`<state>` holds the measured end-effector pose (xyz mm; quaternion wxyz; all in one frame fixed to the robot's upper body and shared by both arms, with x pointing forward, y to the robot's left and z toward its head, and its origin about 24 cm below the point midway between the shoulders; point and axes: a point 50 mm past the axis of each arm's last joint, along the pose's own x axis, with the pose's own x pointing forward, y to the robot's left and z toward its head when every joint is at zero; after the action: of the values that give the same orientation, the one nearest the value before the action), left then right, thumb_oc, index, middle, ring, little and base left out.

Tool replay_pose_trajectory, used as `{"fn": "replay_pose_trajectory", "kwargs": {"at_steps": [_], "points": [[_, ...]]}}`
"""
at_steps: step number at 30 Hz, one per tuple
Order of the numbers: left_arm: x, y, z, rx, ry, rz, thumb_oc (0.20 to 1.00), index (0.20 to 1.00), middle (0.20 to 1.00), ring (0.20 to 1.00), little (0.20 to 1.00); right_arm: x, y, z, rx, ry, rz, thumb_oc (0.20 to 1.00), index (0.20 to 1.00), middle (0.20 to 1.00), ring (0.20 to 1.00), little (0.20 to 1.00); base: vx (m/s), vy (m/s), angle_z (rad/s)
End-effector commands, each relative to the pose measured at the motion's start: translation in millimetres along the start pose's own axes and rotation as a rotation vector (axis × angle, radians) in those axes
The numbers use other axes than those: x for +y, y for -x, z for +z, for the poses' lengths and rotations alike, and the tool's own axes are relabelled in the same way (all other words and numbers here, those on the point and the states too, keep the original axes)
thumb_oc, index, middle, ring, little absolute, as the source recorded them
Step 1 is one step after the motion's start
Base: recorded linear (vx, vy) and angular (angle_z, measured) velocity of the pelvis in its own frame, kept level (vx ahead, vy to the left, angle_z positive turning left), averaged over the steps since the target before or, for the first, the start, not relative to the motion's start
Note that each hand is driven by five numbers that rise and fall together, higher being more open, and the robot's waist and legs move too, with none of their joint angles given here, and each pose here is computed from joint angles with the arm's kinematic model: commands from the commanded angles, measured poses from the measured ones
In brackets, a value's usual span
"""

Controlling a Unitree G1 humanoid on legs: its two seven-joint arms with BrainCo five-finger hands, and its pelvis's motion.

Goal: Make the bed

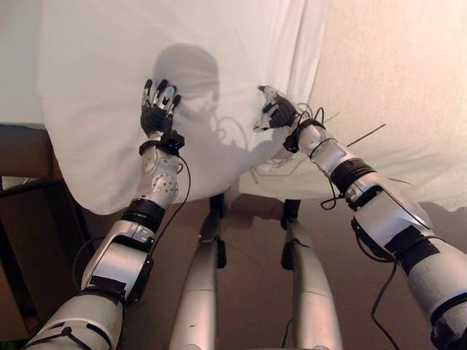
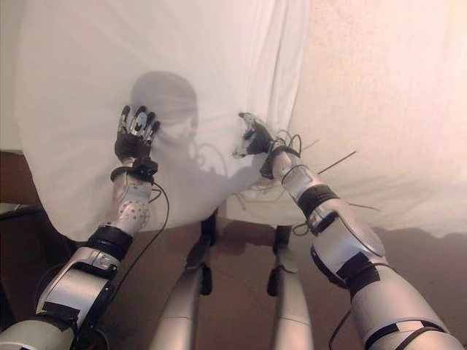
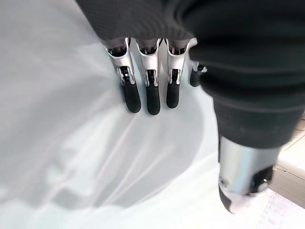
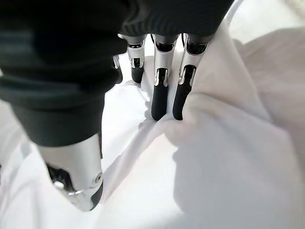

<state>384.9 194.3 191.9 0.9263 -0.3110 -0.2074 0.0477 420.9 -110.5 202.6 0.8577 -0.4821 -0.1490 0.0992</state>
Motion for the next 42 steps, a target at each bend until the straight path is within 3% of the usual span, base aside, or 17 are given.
{"fn": "replay_pose_trajectory", "kwargs": {"at_steps": [1, 14, 24, 28, 29, 30, 31, 34, 38, 40, 42], "points": [[-9, -19, 39, -0.15, 0.01, -0.03, 1.0, 1.0, 1.0, 1.0, 1.0, 72, 122, -170, 0.706, 0.31, 0.476, 1.0, 1.0, 1.0, 1.0, 1.0, -0.02, -0.073, -0.03], [31, -3, 20, -0.082, -0.002, 0.076, 1.0, 1.0, 1.0, 1.0, 1.0, 143, 191, -186, 0.78, 0.194, 0.7, 1.0, 1.0, 1.0, 1.0, 1.0, -0.01, -0.047, -0.02], [44, 2, 16, -0.066, -0.002, 0.114, 1.0, 1.0, 1.0, 1.0, 1.0, 140, 203, -194, 0.821, 0.174, 0.7, 1.0, 1.0, 1.0, 1.0, 1.0, -0.02, -0.025, -0.04], [65, 11, 11, -0.044, -0.009, 0.18, 1.0, 1.0, 1.0, 1.0, 1.0, 140, 208, -197, 0.844, 0.136, 0.678, 1.0, 1.0, 1.0, 1.0, 1.0, -0.01, -0.007, -0.06], [88, 20, 5, -0.009, -0.014, 0.289, 1.0, 1.0, 1.0, 1.0, 1.0, 141, 210, -197, 0.857, 0.09, 0.645, 1.0, 1.0, 1.0, 1.0, 1.0, 0.0, 0.009, -0.13], [88, 20, 5, -0.009, -0.014, 0.289, 1.0, 1.0, 1.0, 1.0, 1.0, 141, 211, -197, 0.858, 0.09, 0.646, 1.0, 1.0, 1.0, 1.0, 1.0, 0.01, 0.026, -0.14], [115, 36, -8, 0.05, 0.013, 0.44, 1.0, 1.0, 1.0, 1.0, 1.0, 135, 205, -197, 0.853, 0.03, 0.554, 1.0, 1.0, 1.0, 1.0, 1.0, 0.0, 0.018, -0.09], [134, 52, -14, 0.051, 0.089, 0.567, 1.0, 1.0, 1.0, 1.0, 1.0, 132, 206, -197, 0.855, -0.045, 0.486, 1.0, 1.0, 1.0, 1.0, 1.0, 0.03, 0.038, -0.05], [191, 116, -20, 0.017, 0.178, 0.889, 1.0, 1.0, 1.0, 1.0, 1.0, 131, 219, -196, 0.836, -0.219, 0.344, 1.0, 1.0, 1.0, 1.0, 1.0, 0.07, 0.017, 0.01], [210, 136, -18, 0.033, 0.136, 0.971, 1.0, 1.0, 1.0, 1.0, 1.0, 133, 225, -195, 0.832, -0.247, 0.34, 1.0, 1.0, 1.0, 1.0, 1.0, 0.1, -0.009, 0.02], [251, 181, -5, 0.082, 0.012, 1.146, 1.0, 1.0, 1.0, 1.0, 1.0, 142, 245, -199, 0.873, -0.291, 0.352, 1.0, 1.0, 1.0, 1.0, 1.0, 0.11, -0.013, 0.0]]}}
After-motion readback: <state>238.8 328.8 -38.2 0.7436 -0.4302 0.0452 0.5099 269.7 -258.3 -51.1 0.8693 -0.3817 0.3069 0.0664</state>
